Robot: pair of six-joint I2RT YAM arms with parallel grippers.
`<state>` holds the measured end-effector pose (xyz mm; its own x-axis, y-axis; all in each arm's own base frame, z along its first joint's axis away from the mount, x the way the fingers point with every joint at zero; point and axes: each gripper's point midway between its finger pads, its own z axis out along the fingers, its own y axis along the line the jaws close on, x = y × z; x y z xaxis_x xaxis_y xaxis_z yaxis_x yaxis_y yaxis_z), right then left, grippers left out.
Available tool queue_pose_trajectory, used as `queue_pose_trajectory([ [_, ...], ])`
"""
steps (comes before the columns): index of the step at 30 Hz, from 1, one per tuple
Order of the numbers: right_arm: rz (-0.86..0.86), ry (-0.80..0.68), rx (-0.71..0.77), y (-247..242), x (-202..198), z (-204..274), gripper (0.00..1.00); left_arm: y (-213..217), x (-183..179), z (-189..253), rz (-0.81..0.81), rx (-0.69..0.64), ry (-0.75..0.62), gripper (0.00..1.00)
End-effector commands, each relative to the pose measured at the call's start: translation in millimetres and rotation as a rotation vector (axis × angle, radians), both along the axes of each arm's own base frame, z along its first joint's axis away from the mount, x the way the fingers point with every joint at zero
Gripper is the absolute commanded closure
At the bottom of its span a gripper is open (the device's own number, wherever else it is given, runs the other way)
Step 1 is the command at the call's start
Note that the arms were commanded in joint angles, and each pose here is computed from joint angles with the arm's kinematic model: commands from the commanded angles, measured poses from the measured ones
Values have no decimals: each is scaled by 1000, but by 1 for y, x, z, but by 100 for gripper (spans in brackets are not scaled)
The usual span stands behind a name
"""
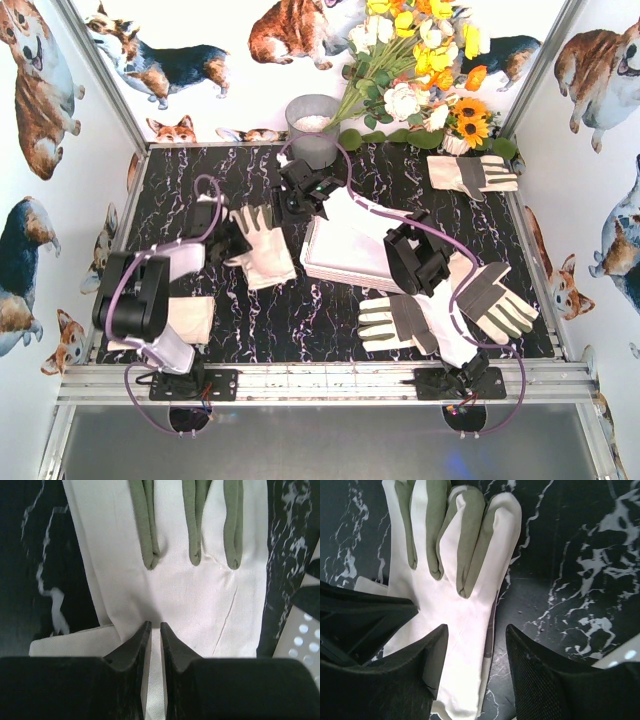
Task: Put the gloves into the storage basket
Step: Pair the glove with the glove, then pick up the glove from the center of the board.
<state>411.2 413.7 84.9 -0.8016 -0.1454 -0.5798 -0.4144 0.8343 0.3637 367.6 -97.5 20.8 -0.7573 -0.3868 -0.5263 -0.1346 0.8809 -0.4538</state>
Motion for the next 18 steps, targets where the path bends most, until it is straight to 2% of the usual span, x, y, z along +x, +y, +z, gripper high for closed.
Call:
queue_pose_trajectory([
  [1,104,31,64,17,-9,12,48,16,-55,-30,40,41,129,92],
  [4,160,76,91,25,-21,8,48,13,-67,-21,38,17,108,90],
  [9,251,154,140,39,-39,5,47,4,-68,8,3,-36,42,73],
  [12,242,163,120,36,-39,0,47,10,-64,27,-2,3,9,68],
  [14,236,171,111,35,-39,-3,47,17,-63,33,9,31,4,67],
  [18,224,217,99,34,-43,-13,48,30,-67,22,51,45,57,75],
])
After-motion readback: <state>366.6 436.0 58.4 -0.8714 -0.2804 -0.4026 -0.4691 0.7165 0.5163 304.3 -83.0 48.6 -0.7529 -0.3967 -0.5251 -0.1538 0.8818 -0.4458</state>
